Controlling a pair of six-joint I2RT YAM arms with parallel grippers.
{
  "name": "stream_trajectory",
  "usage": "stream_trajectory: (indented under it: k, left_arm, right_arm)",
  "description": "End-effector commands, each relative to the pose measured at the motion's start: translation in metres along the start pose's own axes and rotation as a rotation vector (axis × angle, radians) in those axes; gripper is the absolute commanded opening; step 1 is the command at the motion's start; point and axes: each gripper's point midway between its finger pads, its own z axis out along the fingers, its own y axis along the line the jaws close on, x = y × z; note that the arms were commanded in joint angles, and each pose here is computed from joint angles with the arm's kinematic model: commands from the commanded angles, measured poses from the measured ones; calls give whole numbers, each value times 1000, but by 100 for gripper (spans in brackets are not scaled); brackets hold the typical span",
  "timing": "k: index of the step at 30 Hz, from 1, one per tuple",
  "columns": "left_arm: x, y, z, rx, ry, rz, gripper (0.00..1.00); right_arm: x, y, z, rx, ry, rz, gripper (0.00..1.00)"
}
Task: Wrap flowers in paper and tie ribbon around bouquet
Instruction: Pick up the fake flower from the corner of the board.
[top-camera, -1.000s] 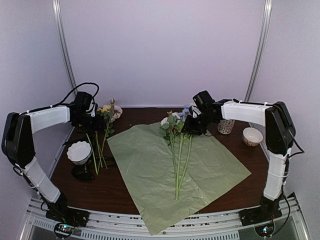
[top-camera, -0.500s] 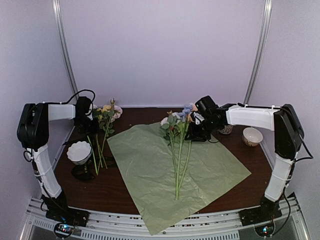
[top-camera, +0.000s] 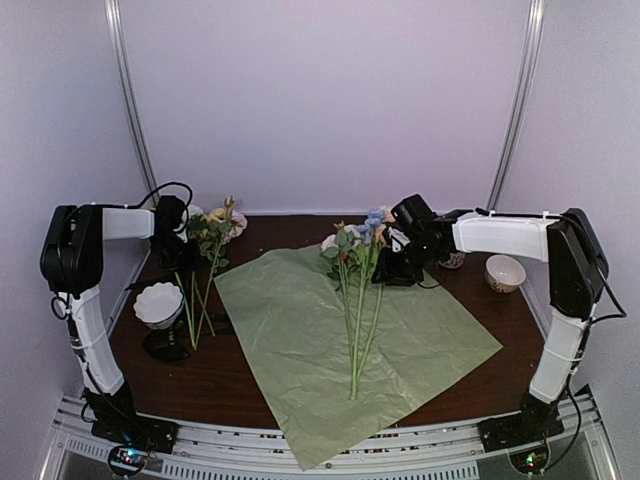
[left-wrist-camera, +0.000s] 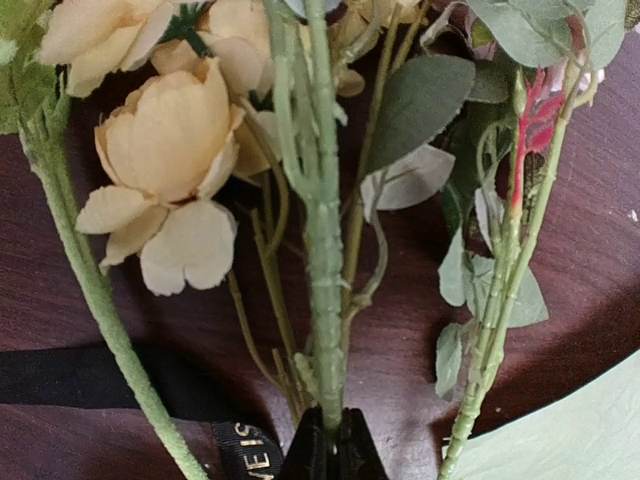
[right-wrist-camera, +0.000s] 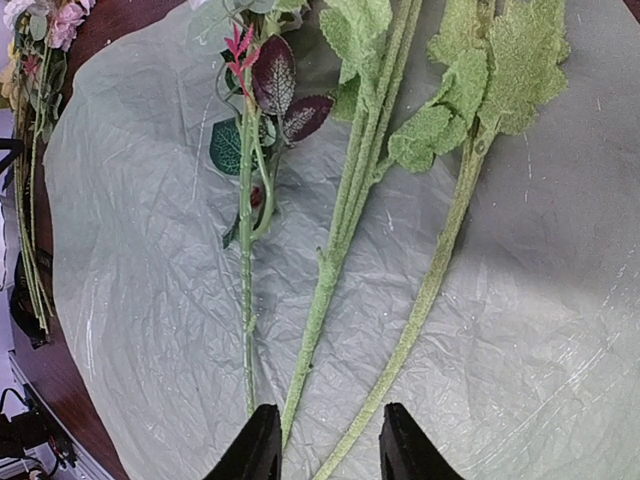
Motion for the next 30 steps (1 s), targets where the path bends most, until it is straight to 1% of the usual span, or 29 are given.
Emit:
stream_trajectory:
  k: [1, 4, 6, 12, 15, 17, 19, 21, 24, 27, 30]
  left_arm:
    - [-11, 2, -8, 4, -46, -12, 0]
    - [-21, -1, -27, 20, -108, -29, 0]
    - [-32, -6, -48, 46, -181, -37, 0]
    - [-57, -28, -127, 189, -423, -32, 0]
    - [-62, -37, -170, 258, -538, -17, 0]
    - [-63, -39, -190, 268, -579, 1, 0]
    - [-62, -42, -205, 287, -592, 24, 0]
    - [-56, -69, -239, 421, -662, 100, 0]
    - [-35, -124, -293, 597, -778, 293, 0]
    - [6, -183, -344, 826, -843, 500, 0]
    - [53, -226, -390, 1068, -885, 651, 0]
  right_arm:
    - [-4, 7, -13, -18, -35, -29, 36]
    - [-5, 8, -16, -20, -39, -32, 36]
    - [-5, 9, -18, -23, -44, -32, 36]
    - [-15, 26, -39, -86, -93, -60, 36]
    - [-22, 44, -56, -157, -135, -89, 36]
    - [-28, 53, -66, -184, -163, -100, 36]
    - [-32, 63, -78, -218, -185, -118, 36]
    - [-35, 81, -94, -289, -215, -150, 36]
    - [-40, 122, -130, -442, -297, -230, 35]
    - [-36, 182, -179, -635, -399, -375, 35]
    - [-24, 236, -227, -799, -500, -503, 35]
